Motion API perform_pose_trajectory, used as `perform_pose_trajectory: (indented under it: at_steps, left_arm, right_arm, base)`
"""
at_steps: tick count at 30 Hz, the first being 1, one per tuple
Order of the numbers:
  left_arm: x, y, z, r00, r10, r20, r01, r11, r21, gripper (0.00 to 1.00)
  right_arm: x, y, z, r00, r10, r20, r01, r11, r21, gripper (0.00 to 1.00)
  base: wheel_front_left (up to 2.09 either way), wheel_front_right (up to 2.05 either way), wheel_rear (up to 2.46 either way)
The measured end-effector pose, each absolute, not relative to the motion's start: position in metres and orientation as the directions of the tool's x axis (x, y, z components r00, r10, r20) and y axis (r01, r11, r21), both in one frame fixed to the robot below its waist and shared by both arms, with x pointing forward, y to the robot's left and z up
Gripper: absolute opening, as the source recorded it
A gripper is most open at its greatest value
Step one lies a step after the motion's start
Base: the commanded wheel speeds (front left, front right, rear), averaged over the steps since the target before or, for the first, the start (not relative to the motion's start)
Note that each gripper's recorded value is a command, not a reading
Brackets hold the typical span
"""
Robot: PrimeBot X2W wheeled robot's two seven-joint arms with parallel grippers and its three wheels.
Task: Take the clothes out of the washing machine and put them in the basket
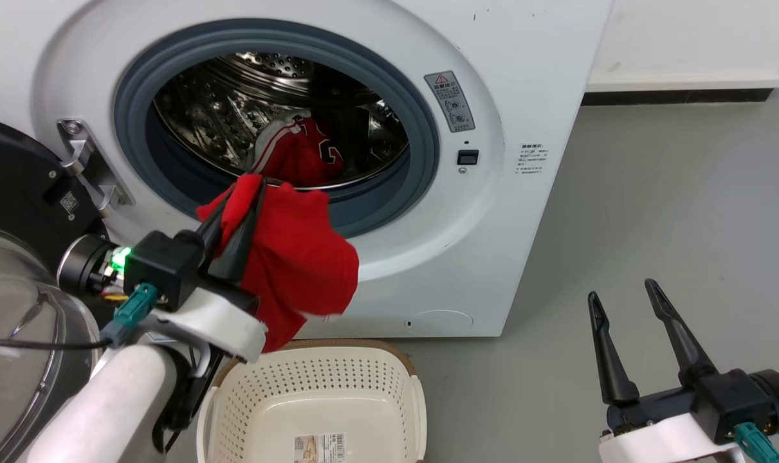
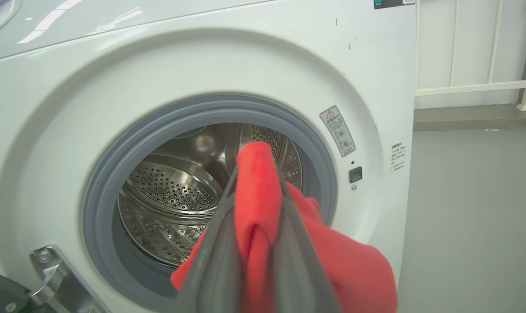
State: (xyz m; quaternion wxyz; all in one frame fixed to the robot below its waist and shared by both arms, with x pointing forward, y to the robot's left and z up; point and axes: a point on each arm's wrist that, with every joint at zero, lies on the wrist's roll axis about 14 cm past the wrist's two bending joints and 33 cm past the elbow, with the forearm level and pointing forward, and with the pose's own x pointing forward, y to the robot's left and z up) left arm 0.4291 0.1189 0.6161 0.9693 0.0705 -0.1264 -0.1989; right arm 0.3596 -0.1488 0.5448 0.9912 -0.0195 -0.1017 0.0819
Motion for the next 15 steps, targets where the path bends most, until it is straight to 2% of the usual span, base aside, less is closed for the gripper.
perform_pose_trajectory:
  at_steps: [5, 15]
  left_arm:
    - [0.411, 0.122, 0.618, 0.892, -0.399, 0.213, 0.364, 0.913, 0.184, 0.00]
    - [0.401, 0.112, 0.559, 0.908, -0.414, 0.061, 0.408, 0.908, 0.091, 0.00]
  right_arm:
    - [0.357, -0.148, 0.544, 0.966, 0.169, 0.195, -0.162, 0.985, -0.054, 1.00]
    - [0.368, -0.145, 0.535, 0.969, 0.180, 0.170, -0.173, 0.983, -0.056, 1.00]
  base:
    - [0.00, 0.00, 0.00]
    - [0.00, 0.00, 0.00]
